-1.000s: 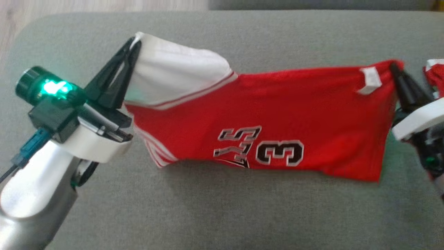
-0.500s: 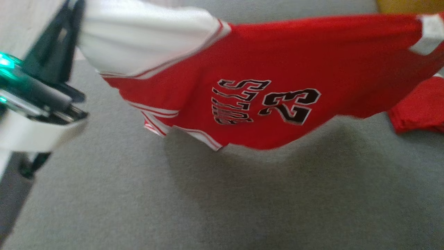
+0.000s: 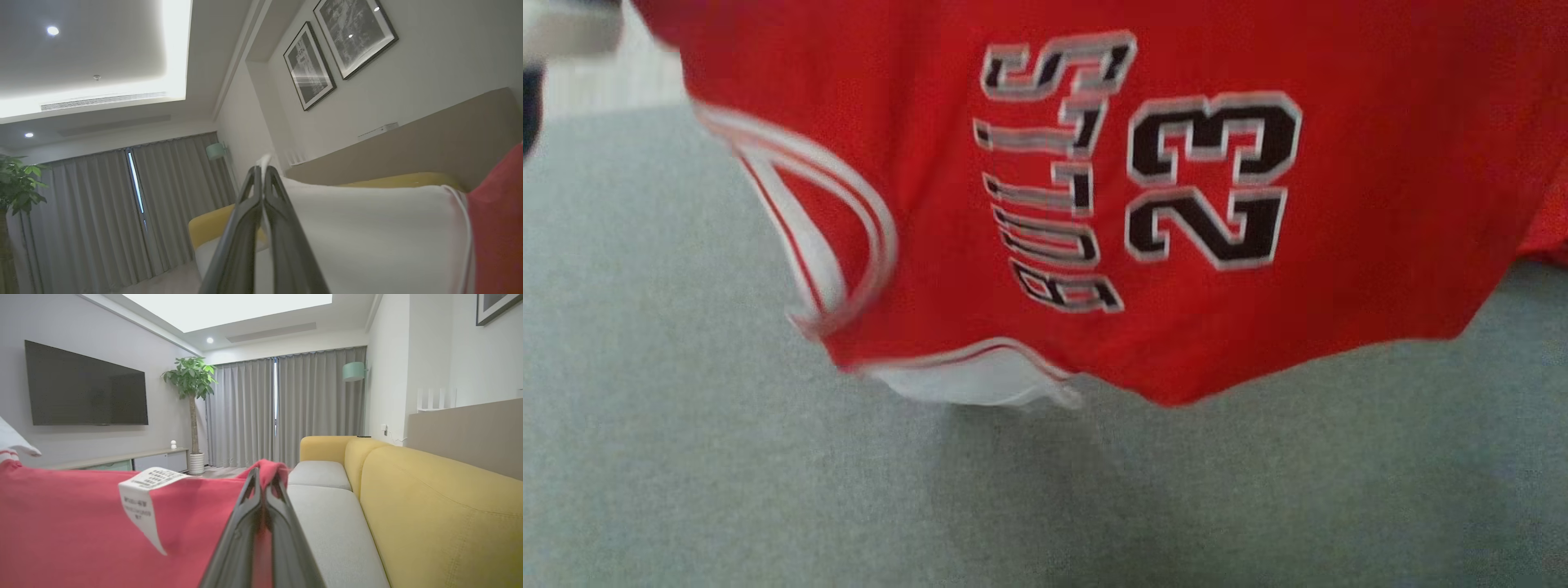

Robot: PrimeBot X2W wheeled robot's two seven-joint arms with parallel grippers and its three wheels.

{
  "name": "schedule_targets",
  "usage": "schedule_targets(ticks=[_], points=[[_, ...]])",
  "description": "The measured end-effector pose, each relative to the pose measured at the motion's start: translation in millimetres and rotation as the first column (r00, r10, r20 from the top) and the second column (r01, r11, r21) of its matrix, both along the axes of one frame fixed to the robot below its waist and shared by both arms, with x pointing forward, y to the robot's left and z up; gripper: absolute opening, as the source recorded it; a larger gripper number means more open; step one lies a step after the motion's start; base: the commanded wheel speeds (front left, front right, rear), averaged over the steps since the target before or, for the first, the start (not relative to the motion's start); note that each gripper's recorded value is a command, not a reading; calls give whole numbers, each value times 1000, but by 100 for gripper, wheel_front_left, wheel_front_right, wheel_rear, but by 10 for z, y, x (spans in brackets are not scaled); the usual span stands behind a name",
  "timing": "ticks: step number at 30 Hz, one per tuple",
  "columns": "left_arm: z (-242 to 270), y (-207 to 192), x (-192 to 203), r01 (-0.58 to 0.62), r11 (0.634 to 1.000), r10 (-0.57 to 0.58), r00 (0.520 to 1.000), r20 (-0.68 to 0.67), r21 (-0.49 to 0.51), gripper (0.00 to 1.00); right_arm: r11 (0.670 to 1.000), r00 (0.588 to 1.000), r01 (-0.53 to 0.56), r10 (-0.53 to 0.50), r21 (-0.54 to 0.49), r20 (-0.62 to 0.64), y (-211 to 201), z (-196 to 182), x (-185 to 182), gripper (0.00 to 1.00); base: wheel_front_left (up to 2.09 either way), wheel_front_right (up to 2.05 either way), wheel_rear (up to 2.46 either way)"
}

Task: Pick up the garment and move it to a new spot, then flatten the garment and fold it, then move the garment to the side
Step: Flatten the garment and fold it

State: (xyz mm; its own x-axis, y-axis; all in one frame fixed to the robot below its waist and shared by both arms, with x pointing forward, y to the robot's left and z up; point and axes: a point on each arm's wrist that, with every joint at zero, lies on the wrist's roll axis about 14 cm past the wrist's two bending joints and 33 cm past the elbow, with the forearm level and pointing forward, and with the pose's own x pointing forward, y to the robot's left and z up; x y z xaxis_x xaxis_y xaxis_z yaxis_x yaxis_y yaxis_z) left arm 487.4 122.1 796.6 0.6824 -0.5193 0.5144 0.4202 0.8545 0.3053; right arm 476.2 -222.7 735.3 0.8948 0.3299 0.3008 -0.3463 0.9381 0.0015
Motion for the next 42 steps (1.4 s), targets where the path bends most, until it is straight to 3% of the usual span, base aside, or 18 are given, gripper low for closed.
schedule_targets(ticks=[6,10,15,21,25,30,37,42], points=[[-148,75,705,-91,995,92,996,-24,35,0,1000,1000,-1,1,-24,-8,266,-104,737,0,0,0,0],[5,173,1144,-193,980,189,979,81,49,0,999,995,35,-34,-6,97,303,-60,1248,0,0,0,0],[93,61,1225,-165,986,164,976,140,-7,0,999,991,49,-50,13,126,313,-253,1576,0,0,0,0],[-509,88,1174,-140,990,138,989,55,33,0,999,999,-29,28,-34,-28,631,-996,1753,0,0,0,0],[-1270,163,997,-131,989,137,986,-98,68,0,998,987,-54,49,-32,-156,660,-1536,1677,0,0,0,0],[-1925,236,500,-114,991,128,959,-252,70,0,998,950,-53,45,-18,-309,501,-2077,1319,0,0,0,0],[-2708,301,-414,-108,993,118,865,-488,50,0,997,873,-66,76,38,-482,344,-2575,509,0,0,0,0],[-2969,234,-847,-84,995,95,813,-574,45,0,996,835,-50,82,73,-544,276,-2745,53,0,0,0,0]])
